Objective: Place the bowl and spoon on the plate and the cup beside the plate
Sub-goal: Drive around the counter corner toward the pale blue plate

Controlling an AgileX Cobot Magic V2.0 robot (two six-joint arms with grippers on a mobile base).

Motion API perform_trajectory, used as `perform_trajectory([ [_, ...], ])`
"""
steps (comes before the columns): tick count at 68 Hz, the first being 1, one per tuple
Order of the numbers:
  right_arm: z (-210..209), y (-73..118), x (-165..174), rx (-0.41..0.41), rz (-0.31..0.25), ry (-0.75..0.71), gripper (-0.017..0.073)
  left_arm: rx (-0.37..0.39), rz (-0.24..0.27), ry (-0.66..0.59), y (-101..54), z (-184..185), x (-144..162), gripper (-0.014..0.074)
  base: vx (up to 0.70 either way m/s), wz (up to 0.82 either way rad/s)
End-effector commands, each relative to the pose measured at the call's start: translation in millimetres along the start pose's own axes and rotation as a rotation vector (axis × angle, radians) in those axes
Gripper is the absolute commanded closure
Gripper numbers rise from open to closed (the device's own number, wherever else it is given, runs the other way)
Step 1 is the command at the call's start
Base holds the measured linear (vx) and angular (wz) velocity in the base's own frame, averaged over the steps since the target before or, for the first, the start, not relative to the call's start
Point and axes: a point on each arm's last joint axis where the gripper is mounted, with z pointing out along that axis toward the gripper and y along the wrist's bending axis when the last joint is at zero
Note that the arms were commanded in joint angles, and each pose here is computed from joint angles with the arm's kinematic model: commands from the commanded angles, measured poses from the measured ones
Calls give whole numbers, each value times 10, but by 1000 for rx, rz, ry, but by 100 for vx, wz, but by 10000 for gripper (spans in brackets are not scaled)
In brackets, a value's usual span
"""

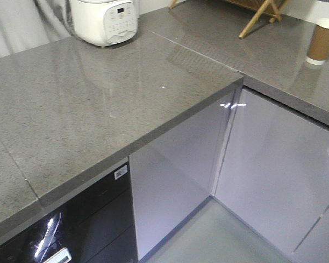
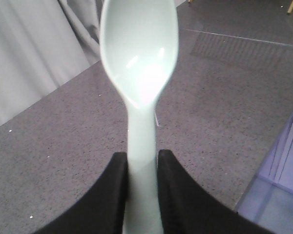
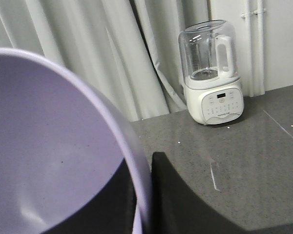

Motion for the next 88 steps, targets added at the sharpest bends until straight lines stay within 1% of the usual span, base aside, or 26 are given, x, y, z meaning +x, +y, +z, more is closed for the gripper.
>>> perform_trajectory([
  [1, -82, 134, -138, -14, -21, -94, 564, 8, 0, -90, 23, -70, -116, 599, -5, -28],
  [88, -82, 134, -138, -14, -21, -94, 564, 8, 0, -90, 23, -70, -116, 599, -3, -31],
])
